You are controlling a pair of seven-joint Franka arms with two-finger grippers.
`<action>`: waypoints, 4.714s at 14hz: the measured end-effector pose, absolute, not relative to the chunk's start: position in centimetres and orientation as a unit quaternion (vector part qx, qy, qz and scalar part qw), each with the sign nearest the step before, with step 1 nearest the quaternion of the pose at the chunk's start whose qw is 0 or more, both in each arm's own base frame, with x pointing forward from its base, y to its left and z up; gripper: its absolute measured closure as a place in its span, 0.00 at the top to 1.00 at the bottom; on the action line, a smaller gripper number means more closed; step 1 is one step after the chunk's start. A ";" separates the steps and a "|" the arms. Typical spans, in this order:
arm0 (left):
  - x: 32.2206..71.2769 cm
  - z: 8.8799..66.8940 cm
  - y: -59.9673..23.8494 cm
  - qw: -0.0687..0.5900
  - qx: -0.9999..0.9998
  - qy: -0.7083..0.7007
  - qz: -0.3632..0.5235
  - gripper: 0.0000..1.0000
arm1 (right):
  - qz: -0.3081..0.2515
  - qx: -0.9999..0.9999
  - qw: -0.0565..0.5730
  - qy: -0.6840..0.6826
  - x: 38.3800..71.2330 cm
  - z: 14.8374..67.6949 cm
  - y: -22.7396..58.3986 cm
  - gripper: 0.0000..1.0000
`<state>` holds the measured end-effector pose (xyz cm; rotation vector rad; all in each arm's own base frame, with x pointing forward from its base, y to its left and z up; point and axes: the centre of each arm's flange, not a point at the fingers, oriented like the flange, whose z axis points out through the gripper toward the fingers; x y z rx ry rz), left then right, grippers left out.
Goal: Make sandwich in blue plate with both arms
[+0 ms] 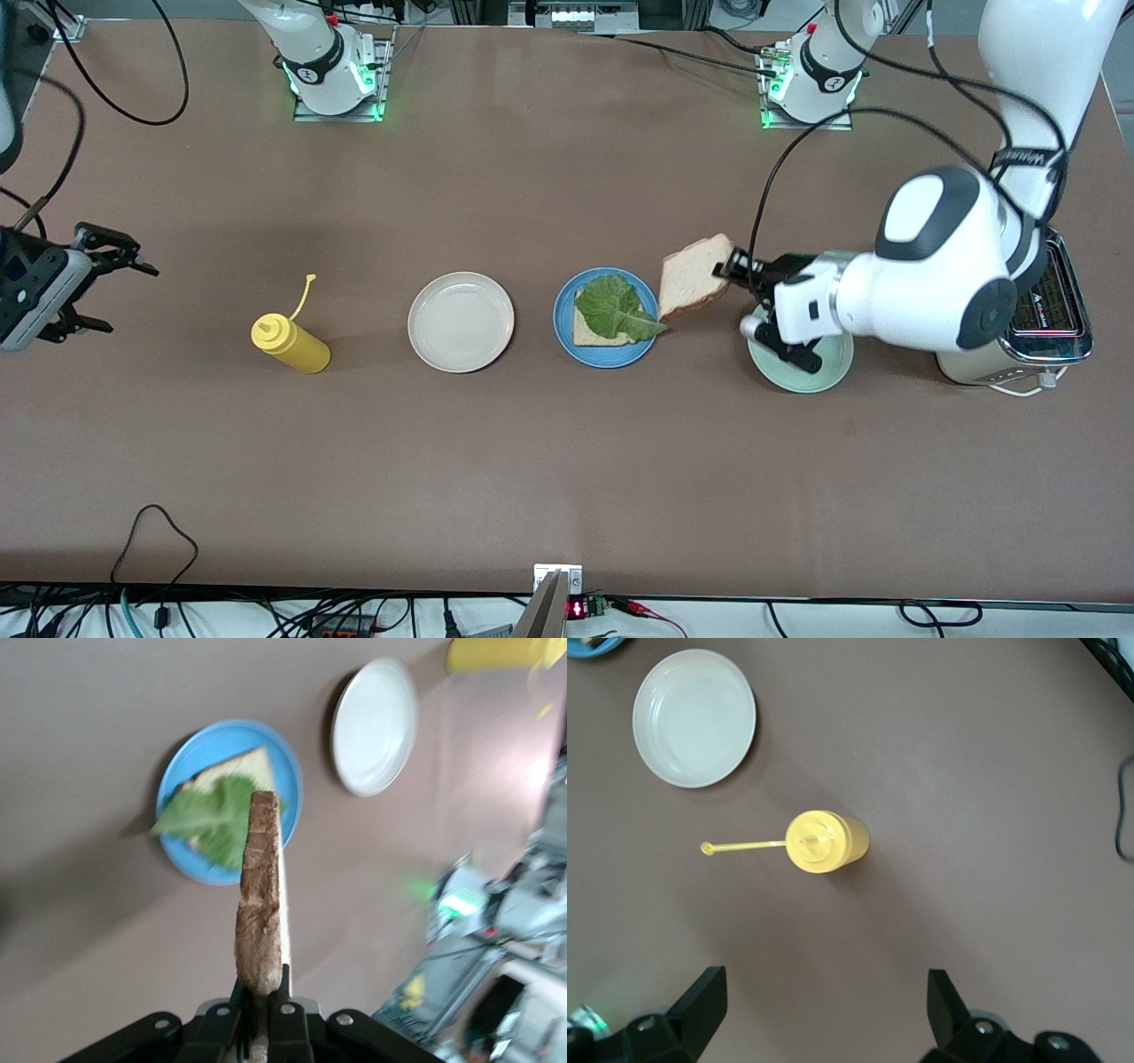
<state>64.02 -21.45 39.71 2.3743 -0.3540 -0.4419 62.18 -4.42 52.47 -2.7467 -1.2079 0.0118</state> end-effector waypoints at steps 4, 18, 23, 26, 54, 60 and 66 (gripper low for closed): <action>64.9 33.7 -23.6 0.436 0.885 -0.090 -0.139 0.09 | 0.015 -0.955 0.040 -0.295 59.8 56.6 -0.9 1.00; 60.5 19.0 -24.1 0.535 0.833 -0.085 -0.109 0.09 | -0.010 -0.998 0.001 -0.056 51.7 63.1 2.8 1.00; 59.7 15.8 -24.2 0.562 0.817 -0.077 -0.102 0.10 | -0.021 -0.998 0.003 -0.062 51.8 63.5 3.7 1.00; 60.0 15.8 -23.5 0.563 0.818 -0.072 -0.098 0.34 | -0.024 -0.998 0.008 -0.053 51.8 63.8 4.6 1.00; 60.6 49.6 -9.2 -0.038 0.979 -0.162 -0.116 1.00 | -0.029 -0.999 -0.009 -0.042 53.7 64.2 3.6 1.00; 58.5 58.1 -2.3 0.000 0.998 -0.064 -0.014 1.00 | -0.021 -0.999 -0.012 -0.041 53.5 64.4 3.4 1.00; 55.7 60.1 -2.0 0.000 0.998 -0.061 -0.002 1.00 | -0.026 -0.999 -0.012 -0.040 53.4 65.0 3.4 1.00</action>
